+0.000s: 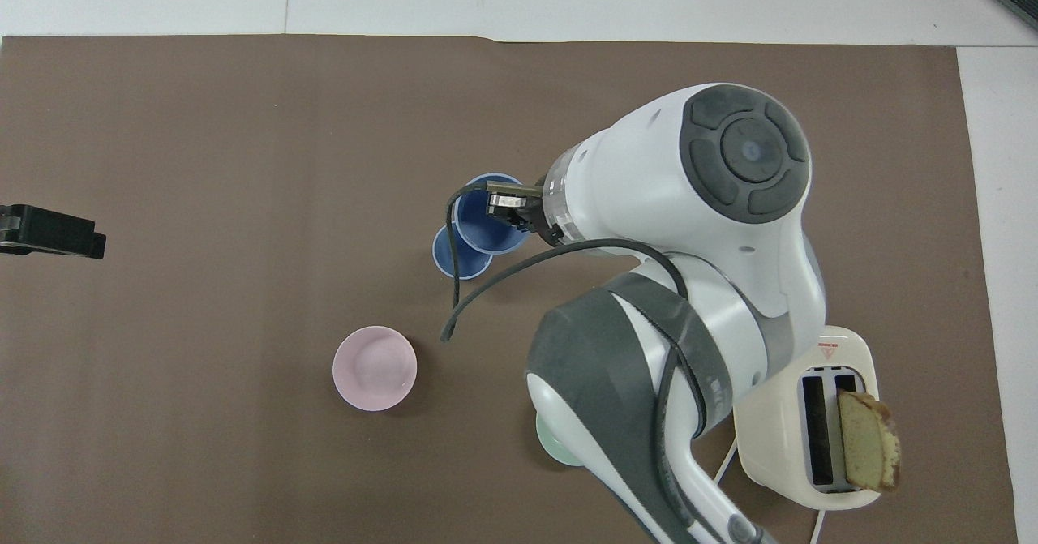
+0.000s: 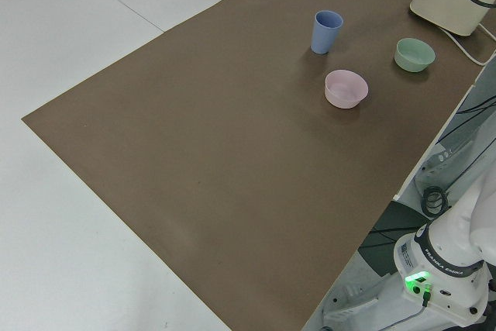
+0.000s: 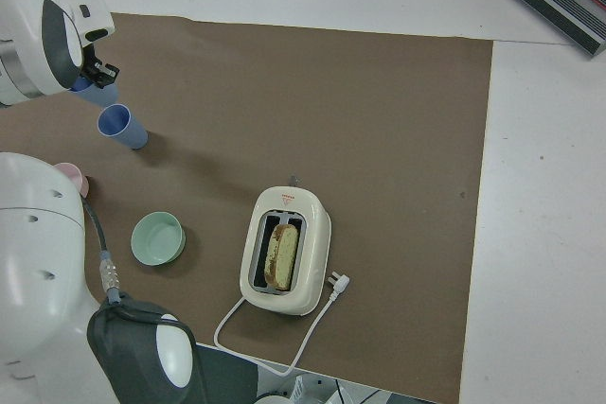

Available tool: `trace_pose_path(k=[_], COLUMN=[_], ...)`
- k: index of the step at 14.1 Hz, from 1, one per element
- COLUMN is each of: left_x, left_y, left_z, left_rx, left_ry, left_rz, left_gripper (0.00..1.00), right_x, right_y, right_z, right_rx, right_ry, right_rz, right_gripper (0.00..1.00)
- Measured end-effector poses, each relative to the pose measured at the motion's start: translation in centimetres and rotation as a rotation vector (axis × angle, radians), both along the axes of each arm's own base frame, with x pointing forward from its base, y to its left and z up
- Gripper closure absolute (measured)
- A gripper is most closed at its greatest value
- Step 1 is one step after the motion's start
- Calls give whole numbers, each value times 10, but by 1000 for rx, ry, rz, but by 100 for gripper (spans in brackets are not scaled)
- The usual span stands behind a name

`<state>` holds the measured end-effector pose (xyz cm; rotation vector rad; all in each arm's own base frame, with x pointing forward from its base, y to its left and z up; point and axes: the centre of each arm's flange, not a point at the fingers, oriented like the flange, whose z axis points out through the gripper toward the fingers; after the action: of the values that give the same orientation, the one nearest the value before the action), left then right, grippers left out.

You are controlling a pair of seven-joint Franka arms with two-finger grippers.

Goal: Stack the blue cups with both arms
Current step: 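Carry the blue cup with the right gripper over the placed cup, then lower the blue cup into the other cup with the right gripper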

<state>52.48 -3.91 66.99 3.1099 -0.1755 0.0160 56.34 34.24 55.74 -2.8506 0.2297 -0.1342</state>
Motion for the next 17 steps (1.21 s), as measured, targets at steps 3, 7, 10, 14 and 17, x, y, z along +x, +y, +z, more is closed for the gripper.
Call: trace_pose_path(k=[3,7,10,14,17], left_x=[0,0,0,0,0], left_y=[0,0,0,0,0], left_z=[0,0,0,0,0], left_rx=[0,0,0,0,0], left_ry=[0,0,0,0,0], left_rz=[0,0,0,0,0], left_gripper=[0,0,0,0,0], right_x=[-4,-4,-1,2,1], right_y=[27,43,40,34,34], right_z=[-27,-56,-56,-61,-77], right_rx=[-17,-35,-35,-43,-58], right_ry=[34,67,67,78,101], right_rz=[38,58,52,43,51], right_gripper=[95,95,95,95,95])
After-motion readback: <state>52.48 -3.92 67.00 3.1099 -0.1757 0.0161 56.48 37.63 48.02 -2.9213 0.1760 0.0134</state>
